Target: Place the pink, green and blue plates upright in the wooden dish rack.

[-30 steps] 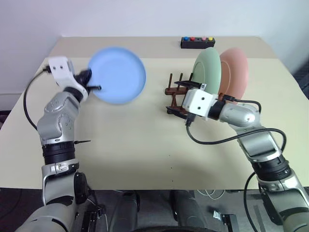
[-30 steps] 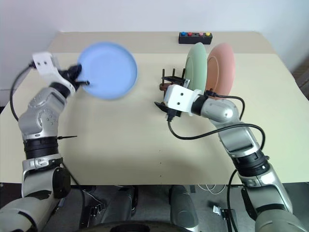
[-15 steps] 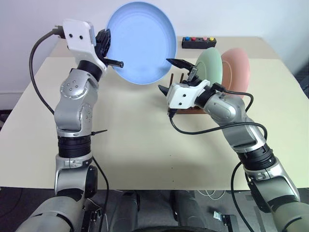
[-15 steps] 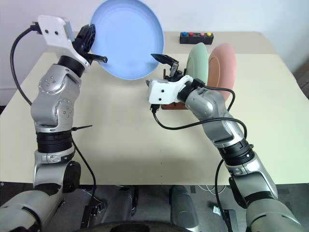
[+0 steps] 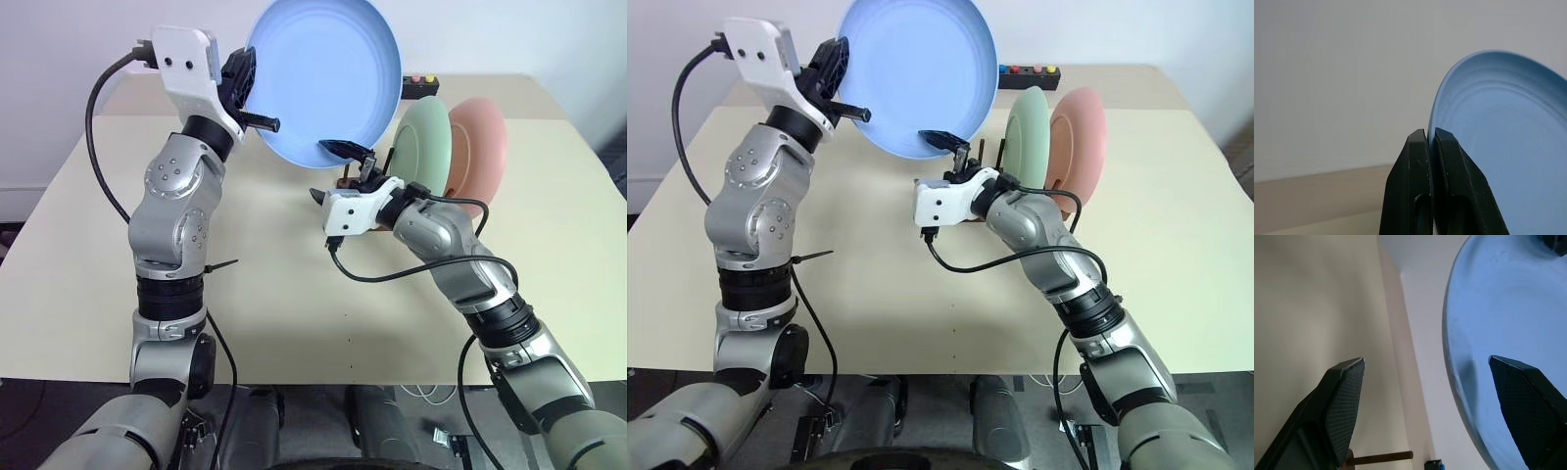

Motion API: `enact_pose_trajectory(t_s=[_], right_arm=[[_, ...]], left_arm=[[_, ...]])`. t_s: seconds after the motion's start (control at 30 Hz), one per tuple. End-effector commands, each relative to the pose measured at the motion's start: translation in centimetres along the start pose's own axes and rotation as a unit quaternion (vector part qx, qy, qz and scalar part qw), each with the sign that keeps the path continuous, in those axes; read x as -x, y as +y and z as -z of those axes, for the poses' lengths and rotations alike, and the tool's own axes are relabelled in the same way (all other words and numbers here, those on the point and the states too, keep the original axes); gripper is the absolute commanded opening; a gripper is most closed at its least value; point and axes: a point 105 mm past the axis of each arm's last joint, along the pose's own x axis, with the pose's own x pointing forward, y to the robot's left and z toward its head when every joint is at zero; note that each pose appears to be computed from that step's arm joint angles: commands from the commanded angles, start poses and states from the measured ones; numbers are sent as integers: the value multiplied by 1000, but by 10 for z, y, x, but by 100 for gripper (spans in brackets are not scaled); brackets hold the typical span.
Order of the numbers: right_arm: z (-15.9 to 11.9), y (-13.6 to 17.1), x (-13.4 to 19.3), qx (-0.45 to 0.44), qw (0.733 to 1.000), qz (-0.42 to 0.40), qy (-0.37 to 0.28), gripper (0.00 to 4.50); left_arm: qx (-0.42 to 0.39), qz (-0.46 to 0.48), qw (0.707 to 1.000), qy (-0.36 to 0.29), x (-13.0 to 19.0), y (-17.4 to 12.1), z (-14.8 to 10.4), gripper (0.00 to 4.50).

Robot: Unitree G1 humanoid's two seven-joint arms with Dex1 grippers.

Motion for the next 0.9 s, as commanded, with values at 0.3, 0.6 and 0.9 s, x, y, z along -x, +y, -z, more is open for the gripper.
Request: enact_pose_trajectory(t_s=[0.3, 0.6, 0.9], right_arm=[[-6, -8, 0, 20, 999, 25, -5, 4], [-8, -8, -1, 35, 999, 29, -10, 0], [-14, -18, -1, 49, 997, 54, -26, 0]], left_arm=[[9, 29, 999, -30, 0, -14, -18, 0], [106, 36, 990, -84, 4, -11, -40, 190], [132, -59, 979, -147, 13, 52, -66, 447]])
